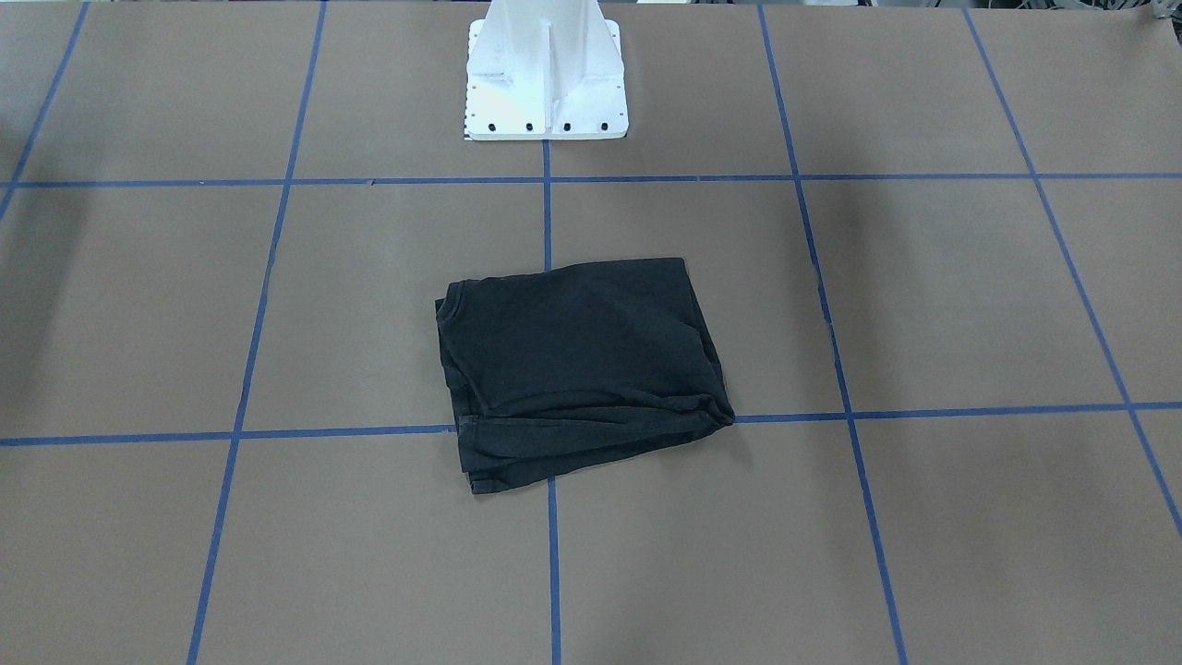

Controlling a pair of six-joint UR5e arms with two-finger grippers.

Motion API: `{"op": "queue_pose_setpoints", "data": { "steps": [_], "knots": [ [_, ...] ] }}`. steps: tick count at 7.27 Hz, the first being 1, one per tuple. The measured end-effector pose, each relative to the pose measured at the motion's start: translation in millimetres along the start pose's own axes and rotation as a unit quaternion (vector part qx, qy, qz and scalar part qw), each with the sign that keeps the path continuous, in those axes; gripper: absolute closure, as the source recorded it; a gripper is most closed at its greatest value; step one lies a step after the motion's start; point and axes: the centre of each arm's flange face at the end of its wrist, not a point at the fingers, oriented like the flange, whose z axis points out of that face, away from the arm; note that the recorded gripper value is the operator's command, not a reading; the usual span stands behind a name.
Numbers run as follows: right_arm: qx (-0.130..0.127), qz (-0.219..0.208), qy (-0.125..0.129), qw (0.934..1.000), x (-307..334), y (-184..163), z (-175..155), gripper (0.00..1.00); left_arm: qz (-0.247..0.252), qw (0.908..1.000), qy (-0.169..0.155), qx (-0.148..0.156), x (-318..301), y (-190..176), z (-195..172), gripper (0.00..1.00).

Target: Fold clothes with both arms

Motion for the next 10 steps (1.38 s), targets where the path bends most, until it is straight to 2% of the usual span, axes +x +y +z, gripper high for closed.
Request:
{"op": "queue_pose_setpoints", "data": {
  "steps": [10],
  "knots": [
    [0.004,0.005,0.001,1.0000,-3.0,-4.0,-3.9,0.00,-0.007,1.0000,0.001,-0.001,-0.6,0.6,1.0,0.00]
  ]
}}
